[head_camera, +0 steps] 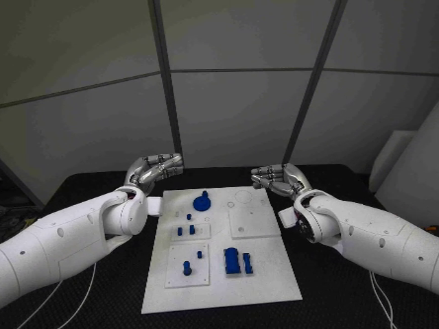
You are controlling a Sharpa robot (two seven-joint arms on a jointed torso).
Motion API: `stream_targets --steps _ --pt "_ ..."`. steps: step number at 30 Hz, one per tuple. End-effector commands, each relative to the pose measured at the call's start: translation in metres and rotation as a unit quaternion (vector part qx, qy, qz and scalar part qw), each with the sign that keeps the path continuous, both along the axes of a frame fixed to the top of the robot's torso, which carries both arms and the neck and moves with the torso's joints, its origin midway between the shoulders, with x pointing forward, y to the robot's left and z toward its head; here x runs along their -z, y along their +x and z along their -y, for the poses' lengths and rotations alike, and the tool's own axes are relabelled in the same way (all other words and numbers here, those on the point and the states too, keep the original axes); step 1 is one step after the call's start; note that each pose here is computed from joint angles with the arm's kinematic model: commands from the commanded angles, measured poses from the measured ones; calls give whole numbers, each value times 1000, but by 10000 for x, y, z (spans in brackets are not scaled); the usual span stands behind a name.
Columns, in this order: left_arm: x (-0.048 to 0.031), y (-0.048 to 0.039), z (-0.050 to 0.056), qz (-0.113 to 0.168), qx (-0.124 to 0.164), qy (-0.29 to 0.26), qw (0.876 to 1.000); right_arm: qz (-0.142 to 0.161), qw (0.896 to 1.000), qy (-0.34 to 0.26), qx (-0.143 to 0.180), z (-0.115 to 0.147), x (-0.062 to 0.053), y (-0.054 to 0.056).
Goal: Assemble the parts on the task board
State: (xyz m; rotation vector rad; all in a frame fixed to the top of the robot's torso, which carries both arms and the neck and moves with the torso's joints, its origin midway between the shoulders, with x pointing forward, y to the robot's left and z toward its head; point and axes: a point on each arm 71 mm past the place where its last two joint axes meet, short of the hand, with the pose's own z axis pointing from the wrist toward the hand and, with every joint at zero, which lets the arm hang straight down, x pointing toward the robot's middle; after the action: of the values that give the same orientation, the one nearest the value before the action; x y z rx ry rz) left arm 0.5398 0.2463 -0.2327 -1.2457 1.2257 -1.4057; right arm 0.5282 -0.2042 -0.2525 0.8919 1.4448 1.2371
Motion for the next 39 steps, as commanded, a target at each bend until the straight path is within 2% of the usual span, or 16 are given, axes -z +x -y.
stream_targets --steps 1,2,7,12,16,18,20,26,30,39 --pt "0 14 -18 20 -35 -13 999 13 999 43 -3 -25 -29 35" --pt "23 5 13 1 -6 -3 1000 2 1000 9 2 -16 4 22" --pt "20 -29 45 1 -9 1 1000 3 1000 17 8 -25 -20 -8" --pt "7 -152 152 -1 -17 13 1000 6 999 43 28 -53 -95 -119" --pt "-12 -314 273 -2 -28 28 999 4 996 70 53 -79 -168 -268" --pt "-29 -439 355 -2 -35 39 999 -1 994 86 71 -93 -210 -380" --pt "-42 -527 407 -3 -39 46 998 -6 992 95 83 -101 -233 -457" --pt "-76 -731 515 -3 -50 61 997 -21 988 110 108 -115 -276 -632" --pt "-85 -778 538 -3 -52 64 997 -23 987 112 112 -117 -283 -664" --pt "-85 -780 539 -3 -52 64 997 -23 987 112 112 -117 -283 -664"
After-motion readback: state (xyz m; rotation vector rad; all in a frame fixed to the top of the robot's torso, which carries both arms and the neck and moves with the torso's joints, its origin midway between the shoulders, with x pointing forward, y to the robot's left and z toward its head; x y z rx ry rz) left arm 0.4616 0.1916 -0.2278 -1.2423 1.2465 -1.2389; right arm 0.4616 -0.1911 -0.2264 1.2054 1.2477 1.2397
